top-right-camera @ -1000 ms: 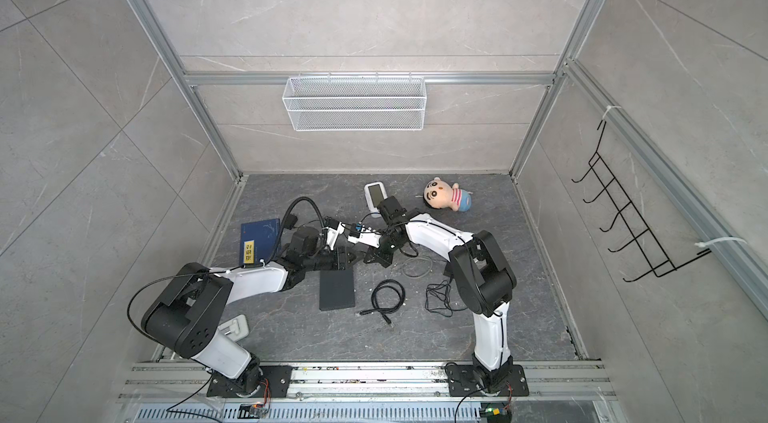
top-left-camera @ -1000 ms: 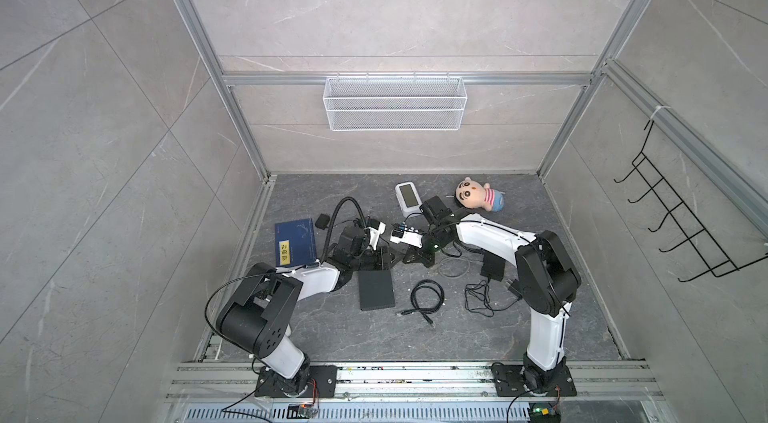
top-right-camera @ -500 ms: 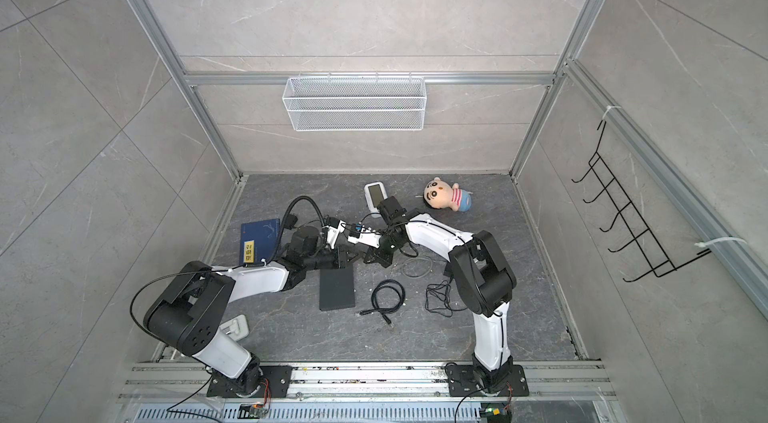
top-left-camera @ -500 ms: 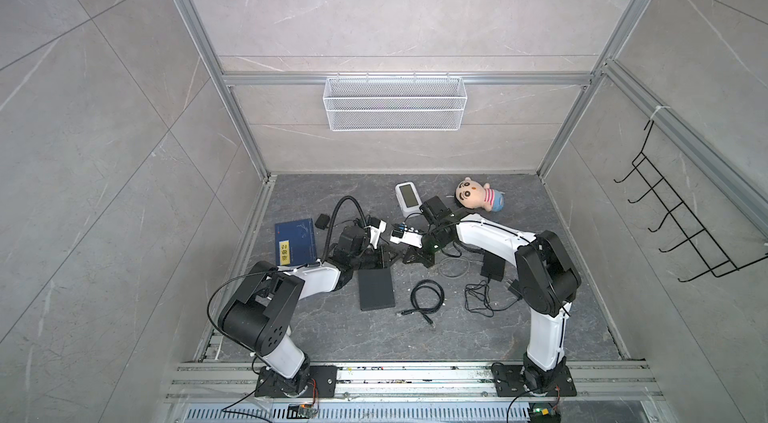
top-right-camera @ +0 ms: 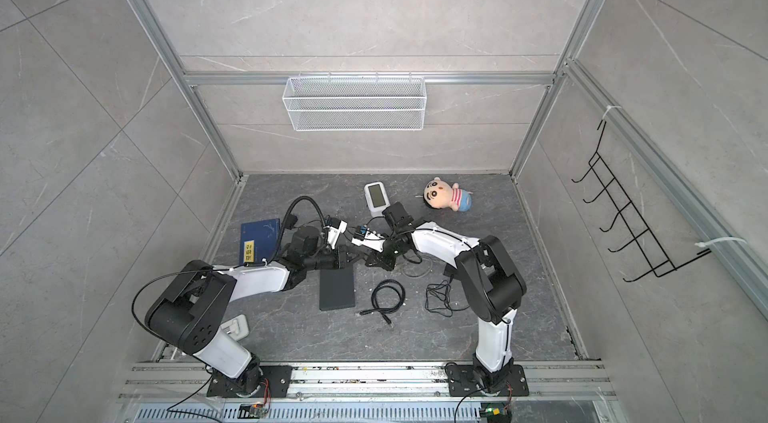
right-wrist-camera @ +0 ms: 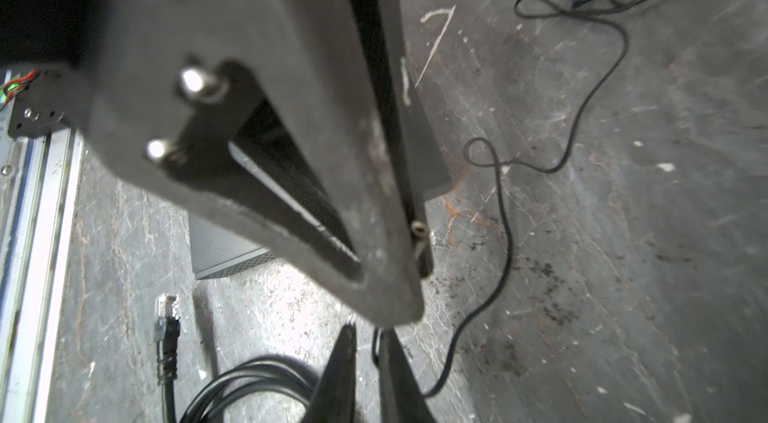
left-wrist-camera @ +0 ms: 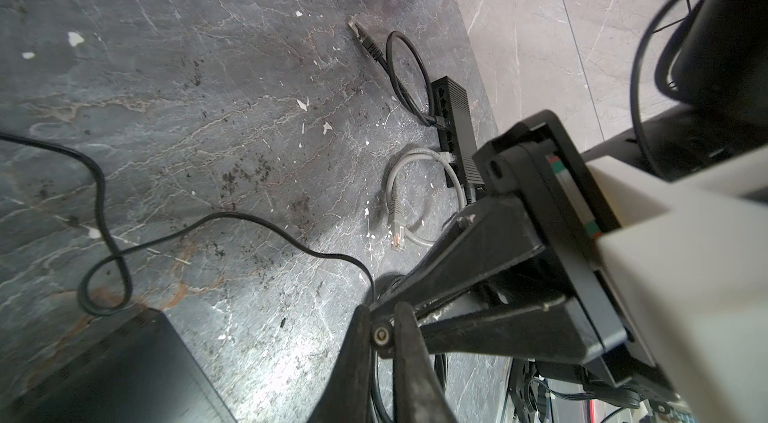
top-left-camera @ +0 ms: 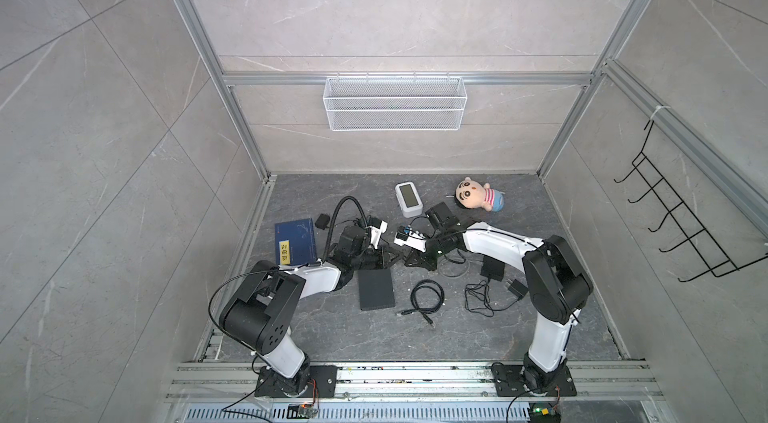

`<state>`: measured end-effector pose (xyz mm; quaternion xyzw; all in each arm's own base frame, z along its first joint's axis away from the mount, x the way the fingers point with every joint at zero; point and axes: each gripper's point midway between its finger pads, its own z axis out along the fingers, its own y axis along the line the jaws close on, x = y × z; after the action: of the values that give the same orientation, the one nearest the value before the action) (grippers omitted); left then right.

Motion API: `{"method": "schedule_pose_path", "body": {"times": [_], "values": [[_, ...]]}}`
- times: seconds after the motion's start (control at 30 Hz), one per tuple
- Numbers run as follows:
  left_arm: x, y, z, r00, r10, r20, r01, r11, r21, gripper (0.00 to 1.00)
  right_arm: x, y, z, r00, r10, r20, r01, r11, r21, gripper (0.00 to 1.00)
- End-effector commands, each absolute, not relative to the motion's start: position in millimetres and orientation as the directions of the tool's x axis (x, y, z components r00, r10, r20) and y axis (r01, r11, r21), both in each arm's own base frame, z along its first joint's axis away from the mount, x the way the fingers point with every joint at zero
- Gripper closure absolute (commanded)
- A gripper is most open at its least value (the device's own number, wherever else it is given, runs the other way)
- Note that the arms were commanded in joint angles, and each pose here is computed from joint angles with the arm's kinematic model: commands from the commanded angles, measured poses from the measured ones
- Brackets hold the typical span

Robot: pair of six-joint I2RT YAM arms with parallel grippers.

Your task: Insert the plug into the switch port

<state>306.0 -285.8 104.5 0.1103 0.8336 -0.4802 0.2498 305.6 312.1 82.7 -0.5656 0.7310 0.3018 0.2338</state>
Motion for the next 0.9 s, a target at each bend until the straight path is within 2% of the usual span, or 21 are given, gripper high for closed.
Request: {"method": "schedule_pose_path", "body": {"times": [0.0, 0.17, 0.37, 0.87], "values": [[307, -290, 121, -0.836, -0.064, -0.546, 0.456, 0.472, -0.754, 0.93, 317, 319, 118, -0.218, -0.545, -0.81, -0.971, 0.204, 0.124, 0.8], [305, -290, 123, -0.839, -0.067, -0.54, 0.452, 0.466, -0.761, 0.93, 318, 322, 124, -0.184, -0.464, -0.867, -0.971, 0.222, 0.087, 0.74], [304, -289, 128, -0.835, -0.077, -0.544, 0.455, 0.461, -0.762, 0.93, 323, 329, 118, -0.202, -0.409, -0.89, -0.966, 0.234, 0.112, 0.73], [306, -287, 136, -0.829, -0.094, -0.551, 0.455, 0.46, -0.763, 0.92, 316, 327, 100, -0.214, -0.439, -0.873, -0.968, 0.213, 0.13, 0.74]]}}
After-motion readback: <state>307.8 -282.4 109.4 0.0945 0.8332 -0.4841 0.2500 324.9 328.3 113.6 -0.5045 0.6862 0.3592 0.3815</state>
